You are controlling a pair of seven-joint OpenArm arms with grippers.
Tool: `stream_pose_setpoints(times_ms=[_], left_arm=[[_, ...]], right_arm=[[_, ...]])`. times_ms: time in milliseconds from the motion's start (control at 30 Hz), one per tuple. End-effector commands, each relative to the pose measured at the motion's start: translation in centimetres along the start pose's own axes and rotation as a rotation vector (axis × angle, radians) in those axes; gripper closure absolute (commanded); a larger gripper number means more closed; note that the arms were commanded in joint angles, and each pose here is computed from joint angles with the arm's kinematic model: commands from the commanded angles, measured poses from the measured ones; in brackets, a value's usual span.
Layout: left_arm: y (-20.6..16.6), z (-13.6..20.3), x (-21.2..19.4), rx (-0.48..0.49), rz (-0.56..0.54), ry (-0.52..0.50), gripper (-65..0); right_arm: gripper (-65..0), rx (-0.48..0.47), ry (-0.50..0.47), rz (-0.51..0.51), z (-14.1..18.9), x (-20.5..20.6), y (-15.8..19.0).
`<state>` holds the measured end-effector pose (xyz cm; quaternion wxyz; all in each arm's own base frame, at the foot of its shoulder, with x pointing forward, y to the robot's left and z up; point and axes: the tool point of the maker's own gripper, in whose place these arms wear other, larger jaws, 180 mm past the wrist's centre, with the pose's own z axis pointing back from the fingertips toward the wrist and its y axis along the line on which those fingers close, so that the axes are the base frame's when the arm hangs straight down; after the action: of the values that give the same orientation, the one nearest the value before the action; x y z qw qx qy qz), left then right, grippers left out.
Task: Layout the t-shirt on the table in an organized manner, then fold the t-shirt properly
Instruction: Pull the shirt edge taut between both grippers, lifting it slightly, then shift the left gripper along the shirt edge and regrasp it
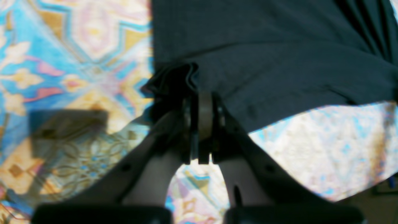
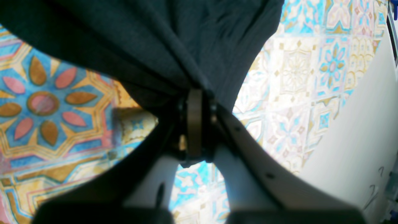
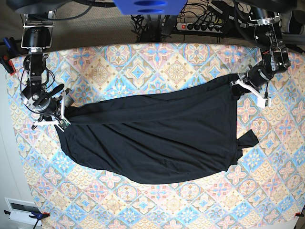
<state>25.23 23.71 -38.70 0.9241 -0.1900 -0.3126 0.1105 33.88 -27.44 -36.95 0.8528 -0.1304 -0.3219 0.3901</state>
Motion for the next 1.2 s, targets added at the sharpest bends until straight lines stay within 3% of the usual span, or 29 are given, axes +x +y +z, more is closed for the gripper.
stream_pose_setpoints(times_ms=[0,133,300,467,667,1167], left_arm=[[0.3,0.2,0.7,0.005,-0.011,-0.013,-2.0],[1.5,0.0,-0.2,0.029,0.009,0.017,-6.2],[1.6,0.3,-1.1,0.03,-0.056,0.111,-22.3],[1.2,1.0,-2.3,-0.02,0.0,0.13,-33.0],[1.1,1.4,-3.7,-0.052,0.055,0.146,-33.5],[-0.3,-1.5,-5.3,-0.074,0.143,0.133,-33.4]], right_arm=[[0.0,-0.042,-0.031,0.007,0.6,0.9,-1.8],[0.0,-0.03,-0.045,-0.006,0.3,1.4,-1.0],[0.0,-0.028,-0.047,-0.007,0.3,1.5,-0.9],[0.0,-0.03,-0.05,-0.004,0.4,1.6,-0.9],[0.0,-0.03,-0.051,-0.004,0.4,1.6,-0.9],[0.0,-0.03,-0.051,-0.004,0.4,1.6,-0.9]])
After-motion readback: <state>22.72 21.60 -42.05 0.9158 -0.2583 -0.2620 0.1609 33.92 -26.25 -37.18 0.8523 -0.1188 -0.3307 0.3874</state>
